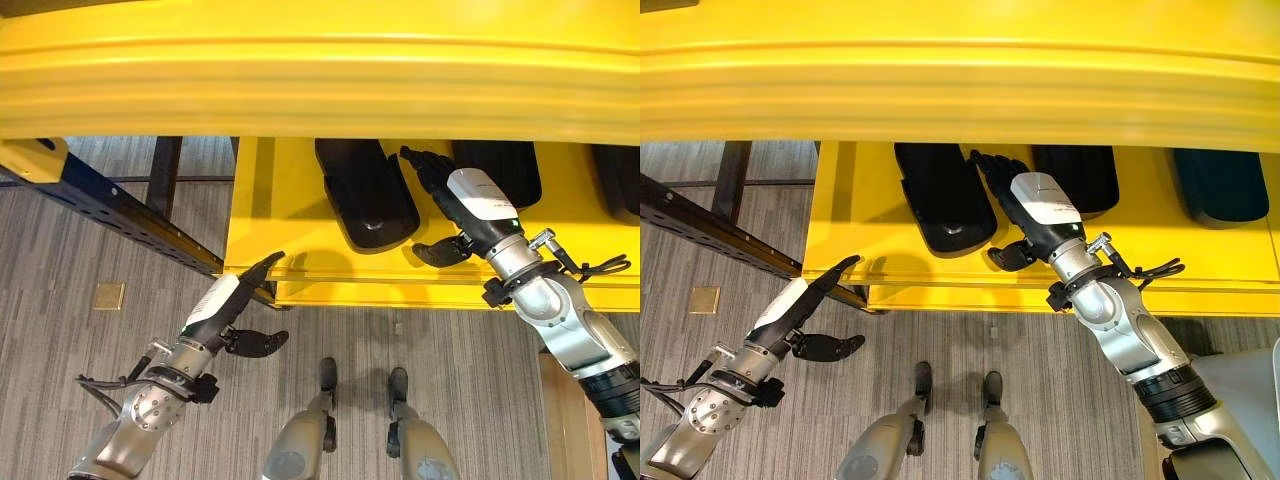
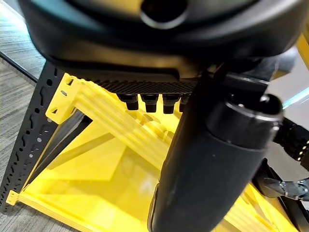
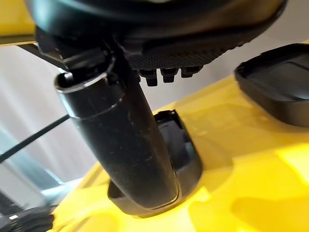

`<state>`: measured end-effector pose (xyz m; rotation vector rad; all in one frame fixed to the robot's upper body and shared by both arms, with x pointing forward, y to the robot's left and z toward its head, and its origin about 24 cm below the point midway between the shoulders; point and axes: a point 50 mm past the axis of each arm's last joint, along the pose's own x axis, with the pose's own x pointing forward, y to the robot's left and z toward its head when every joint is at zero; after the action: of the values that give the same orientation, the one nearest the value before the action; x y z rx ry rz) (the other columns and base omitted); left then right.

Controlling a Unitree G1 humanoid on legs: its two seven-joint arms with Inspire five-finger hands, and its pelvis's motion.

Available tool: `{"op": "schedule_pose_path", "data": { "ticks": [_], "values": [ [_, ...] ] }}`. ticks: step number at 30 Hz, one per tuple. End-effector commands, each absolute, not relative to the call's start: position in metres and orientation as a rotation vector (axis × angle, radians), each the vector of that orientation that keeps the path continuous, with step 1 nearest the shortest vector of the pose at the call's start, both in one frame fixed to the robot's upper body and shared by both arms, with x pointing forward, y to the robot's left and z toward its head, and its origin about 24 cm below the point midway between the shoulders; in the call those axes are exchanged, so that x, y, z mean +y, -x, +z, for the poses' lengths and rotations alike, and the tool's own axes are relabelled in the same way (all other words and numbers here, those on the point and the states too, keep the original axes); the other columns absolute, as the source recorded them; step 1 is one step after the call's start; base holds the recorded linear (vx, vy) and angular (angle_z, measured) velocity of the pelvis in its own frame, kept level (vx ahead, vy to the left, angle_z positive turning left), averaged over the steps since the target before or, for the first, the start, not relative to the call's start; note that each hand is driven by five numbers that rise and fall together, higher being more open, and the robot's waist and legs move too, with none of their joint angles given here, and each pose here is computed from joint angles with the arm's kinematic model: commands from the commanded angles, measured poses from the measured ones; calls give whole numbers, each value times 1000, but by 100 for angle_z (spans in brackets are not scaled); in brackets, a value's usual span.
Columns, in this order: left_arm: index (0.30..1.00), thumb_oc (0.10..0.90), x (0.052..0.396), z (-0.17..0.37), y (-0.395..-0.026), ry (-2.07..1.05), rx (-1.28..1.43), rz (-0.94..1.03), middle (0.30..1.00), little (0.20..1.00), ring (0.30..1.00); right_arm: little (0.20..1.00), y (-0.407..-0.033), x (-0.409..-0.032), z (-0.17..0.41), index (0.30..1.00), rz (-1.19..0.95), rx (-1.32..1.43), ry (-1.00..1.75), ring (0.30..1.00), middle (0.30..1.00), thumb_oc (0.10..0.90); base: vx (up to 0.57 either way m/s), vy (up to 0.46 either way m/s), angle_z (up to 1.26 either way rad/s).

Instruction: Move parts from the plastic box to the shelf.

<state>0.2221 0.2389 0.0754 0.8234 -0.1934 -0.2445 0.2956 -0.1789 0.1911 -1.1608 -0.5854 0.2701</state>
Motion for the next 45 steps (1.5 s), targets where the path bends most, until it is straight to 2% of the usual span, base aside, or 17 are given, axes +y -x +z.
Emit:
{"op": "schedule_pose_path", "data": {
  "ticks": [1,9,23,38,41,45],
  "values": [
    [1000,900,231,104,-223,-768,-381,-169,1000,1000,1000,1000,-270,-154,246,1000,316,-916,1147,1000,1000,900,-42,-4,-1],
    [1000,900,231,105,-225,-764,-387,-138,1000,1000,1000,1000,-261,-147,254,1000,303,-1009,1154,1000,1000,900,-66,-1,0],
    [1000,900,224,102,-229,-751,-398,-124,1000,1000,1000,1000,-282,-137,264,1000,164,-1050,1197,1000,1000,900,-36,11,0],
    [1000,900,220,102,-231,-758,-417,-119,1000,1000,1000,1000,-297,-134,268,1000,132,-1043,1269,1000,1000,900,-7,1,0],
    [1000,900,222,100,-230,-748,-402,-106,1000,1000,1000,1000,-292,-134,271,1000,117,-1085,1214,1000,1000,900,-9,7,1],
    [1000,900,223,99,-229,-739,-402,-74,1000,1000,1000,1000,-275,-134,282,1000,-13,-1276,1054,1000,1000,900,0,0,0]
  ]
}}
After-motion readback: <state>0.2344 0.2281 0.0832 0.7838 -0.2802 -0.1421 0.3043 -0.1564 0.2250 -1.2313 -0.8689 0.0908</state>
